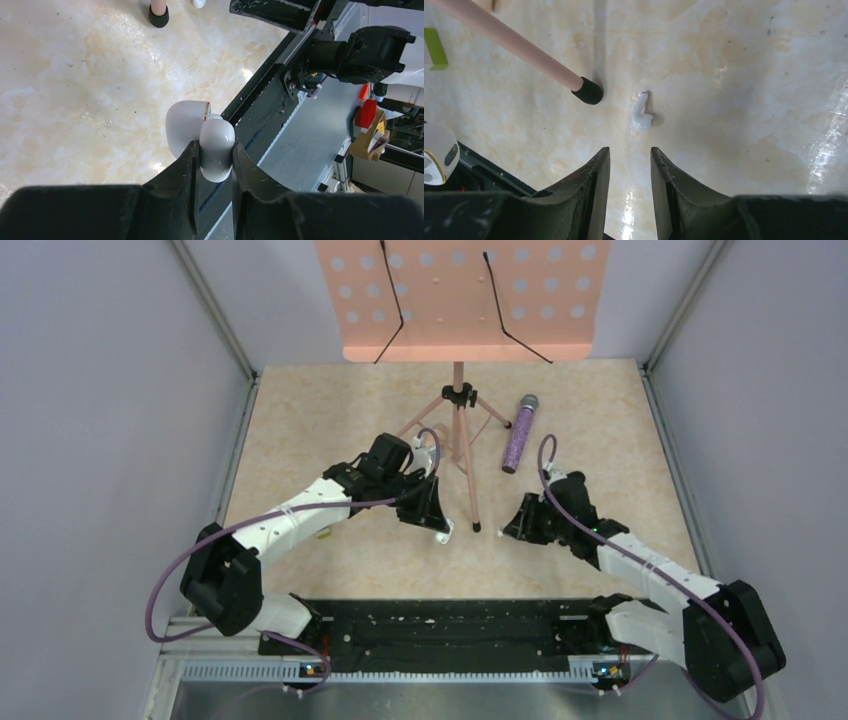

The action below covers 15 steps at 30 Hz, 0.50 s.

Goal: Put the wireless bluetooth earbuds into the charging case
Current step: Adjust the left earbud at the center of the board.

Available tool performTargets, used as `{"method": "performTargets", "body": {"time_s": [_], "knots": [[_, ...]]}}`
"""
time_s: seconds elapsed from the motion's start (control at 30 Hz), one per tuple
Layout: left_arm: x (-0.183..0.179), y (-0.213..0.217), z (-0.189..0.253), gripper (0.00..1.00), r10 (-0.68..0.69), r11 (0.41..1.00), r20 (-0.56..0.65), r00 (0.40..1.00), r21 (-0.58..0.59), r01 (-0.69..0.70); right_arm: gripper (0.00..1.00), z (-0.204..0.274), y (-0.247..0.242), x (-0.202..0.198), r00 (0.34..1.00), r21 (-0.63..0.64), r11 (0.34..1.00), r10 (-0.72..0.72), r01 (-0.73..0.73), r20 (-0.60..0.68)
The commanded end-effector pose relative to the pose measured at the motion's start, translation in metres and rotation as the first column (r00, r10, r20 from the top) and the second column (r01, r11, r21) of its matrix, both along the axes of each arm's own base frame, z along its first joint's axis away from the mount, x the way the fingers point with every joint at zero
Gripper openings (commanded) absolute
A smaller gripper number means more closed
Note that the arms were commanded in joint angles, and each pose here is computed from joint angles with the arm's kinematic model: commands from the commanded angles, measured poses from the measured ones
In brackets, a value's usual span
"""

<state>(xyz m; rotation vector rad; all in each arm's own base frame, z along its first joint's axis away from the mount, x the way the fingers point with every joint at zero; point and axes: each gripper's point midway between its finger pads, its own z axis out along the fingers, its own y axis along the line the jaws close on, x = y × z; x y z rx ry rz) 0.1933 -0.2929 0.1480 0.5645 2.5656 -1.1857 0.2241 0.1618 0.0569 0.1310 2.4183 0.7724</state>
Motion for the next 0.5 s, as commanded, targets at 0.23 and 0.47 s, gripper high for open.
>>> {"method": "performTargets", "body": {"time_s": [0.23, 0.47], "knots": [[0.007, -0.003, 0.02, 0.0, 0.008, 0.999, 0.062, 0.998, -0.042, -0.006, 0.39, -0.008, 0.02, 0.022, 1.0, -0.191, 0.982, 0.001, 0.0, 0.005], [0.008, -0.004, 0.019, 0.0, 0.005, 0.999, 0.058, 0.998, -0.042, -0.003, 0.39, -0.022, 0.023, 0.025, 1.0, -0.293, 0.956, 0.016, -0.019, -0.011]]}}
